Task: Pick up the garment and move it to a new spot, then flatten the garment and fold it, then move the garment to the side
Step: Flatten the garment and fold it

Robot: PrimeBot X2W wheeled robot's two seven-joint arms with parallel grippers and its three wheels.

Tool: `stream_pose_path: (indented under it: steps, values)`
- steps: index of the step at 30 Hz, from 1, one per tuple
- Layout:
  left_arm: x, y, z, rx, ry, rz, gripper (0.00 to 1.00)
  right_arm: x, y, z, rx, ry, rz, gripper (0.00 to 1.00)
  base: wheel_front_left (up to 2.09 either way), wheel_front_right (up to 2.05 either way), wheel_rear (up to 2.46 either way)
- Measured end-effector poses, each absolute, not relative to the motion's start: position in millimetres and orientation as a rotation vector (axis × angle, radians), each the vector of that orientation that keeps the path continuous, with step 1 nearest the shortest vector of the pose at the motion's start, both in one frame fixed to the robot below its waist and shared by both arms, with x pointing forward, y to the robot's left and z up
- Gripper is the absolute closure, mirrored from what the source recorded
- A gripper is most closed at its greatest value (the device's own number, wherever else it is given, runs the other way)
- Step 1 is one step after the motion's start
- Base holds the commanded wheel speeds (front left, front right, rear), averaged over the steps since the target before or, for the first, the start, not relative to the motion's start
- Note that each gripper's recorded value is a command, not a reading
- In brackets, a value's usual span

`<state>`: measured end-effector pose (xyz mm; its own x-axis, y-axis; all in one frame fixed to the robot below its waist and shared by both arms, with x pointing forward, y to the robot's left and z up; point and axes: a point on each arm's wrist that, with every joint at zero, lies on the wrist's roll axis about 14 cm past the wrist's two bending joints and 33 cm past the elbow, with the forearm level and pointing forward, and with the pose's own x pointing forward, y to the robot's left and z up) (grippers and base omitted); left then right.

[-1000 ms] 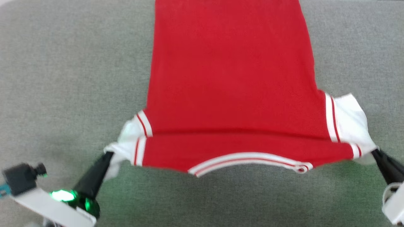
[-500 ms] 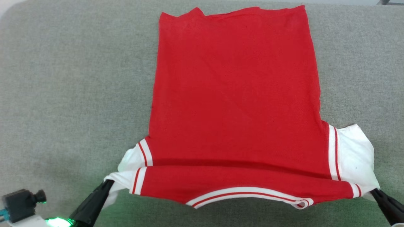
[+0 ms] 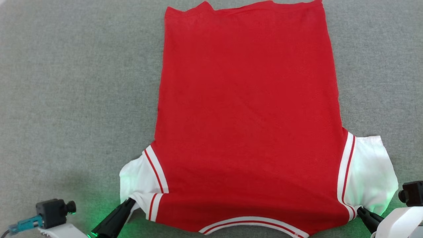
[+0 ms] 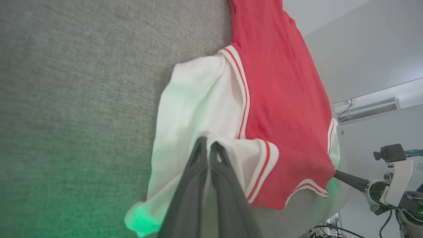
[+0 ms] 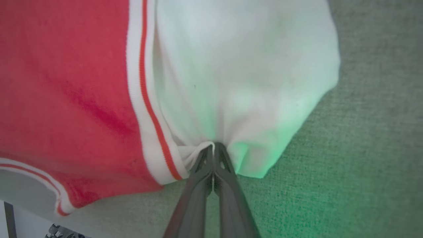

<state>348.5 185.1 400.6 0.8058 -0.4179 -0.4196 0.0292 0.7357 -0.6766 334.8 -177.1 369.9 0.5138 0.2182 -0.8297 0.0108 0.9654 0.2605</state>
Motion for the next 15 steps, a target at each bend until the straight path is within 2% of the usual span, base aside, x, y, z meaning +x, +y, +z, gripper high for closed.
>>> stream_pose_path:
  steps: [6,8,9,15]
  values:
    - [350,183,393,-0.707,0.615,-0.262,1.0,340,-176,362,0.225,1.006,0.137,1.0,0.0,0.0,0.0]
    - [352,182,394,-0.712,0.611,-0.266,1.0,344,-177,365,0.214,0.983,0.139,0.39,0.0,0.0,0.0]
    - [354,181,395,-0.715,0.607,-0.266,1.0,346,-178,368,0.201,0.966,0.139,0.0,0.0,0.0,0.0]
    - [362,177,402,-0.718,0.578,-0.29,1.0,377,-180,421,0.127,0.82,0.162,0.0,0.0,0.0,0.0]
